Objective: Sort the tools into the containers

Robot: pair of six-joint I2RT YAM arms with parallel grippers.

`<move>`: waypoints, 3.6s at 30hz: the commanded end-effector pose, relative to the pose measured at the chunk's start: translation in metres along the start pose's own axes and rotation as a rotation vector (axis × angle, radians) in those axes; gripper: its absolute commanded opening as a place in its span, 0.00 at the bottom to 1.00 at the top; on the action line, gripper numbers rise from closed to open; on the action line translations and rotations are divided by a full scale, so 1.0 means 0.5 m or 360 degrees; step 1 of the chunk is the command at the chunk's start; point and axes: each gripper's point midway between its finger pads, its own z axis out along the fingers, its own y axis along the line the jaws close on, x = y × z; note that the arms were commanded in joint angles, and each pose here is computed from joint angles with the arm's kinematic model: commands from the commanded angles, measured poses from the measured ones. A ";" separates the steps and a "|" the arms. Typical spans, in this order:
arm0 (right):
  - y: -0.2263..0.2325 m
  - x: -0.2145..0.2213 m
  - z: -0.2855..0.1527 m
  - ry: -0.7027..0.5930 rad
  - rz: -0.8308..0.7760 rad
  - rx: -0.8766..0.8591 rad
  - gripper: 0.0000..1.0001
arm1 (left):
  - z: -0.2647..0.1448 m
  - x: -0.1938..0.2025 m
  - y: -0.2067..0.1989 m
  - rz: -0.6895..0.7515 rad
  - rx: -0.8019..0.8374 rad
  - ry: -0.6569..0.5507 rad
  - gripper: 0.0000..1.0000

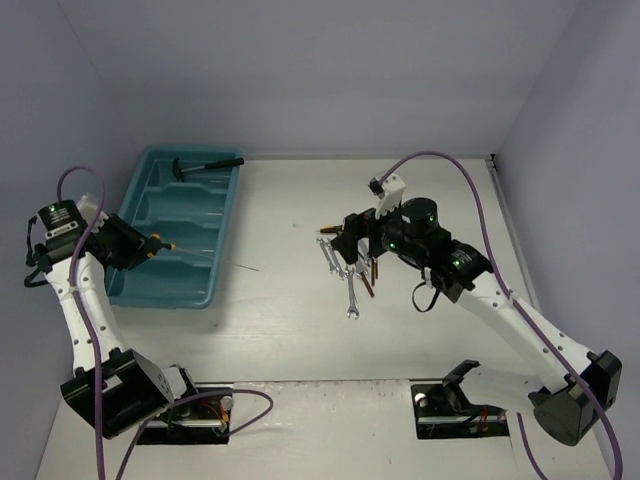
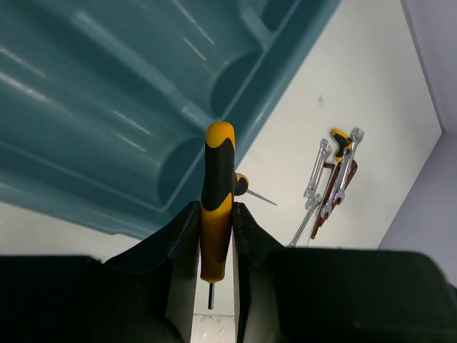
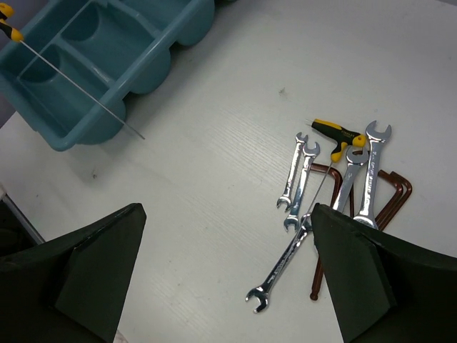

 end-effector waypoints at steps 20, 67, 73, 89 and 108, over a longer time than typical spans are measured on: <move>0.024 0.006 -0.053 -0.0065 0.0019 -0.0060 1.00 | 0.009 -0.093 0.207 -0.0293 -0.0654 -0.0034 0.04; -0.083 0.119 0.091 0.0316 0.0209 0.0364 0.74 | -0.021 0.056 -0.227 0.0454 -0.0009 -0.0322 0.60; -0.142 0.138 0.187 0.0416 0.0218 0.0554 0.46 | -0.022 0.123 -0.281 0.0634 0.0106 -0.0225 0.60; -0.281 0.242 0.359 0.0646 0.0336 0.0764 0.41 | -0.027 0.185 -0.308 0.0872 0.0229 -0.0102 0.60; -0.319 0.305 0.407 0.0735 0.0292 0.0855 0.15 | -0.016 0.195 -0.307 0.0932 0.0237 -0.0053 0.60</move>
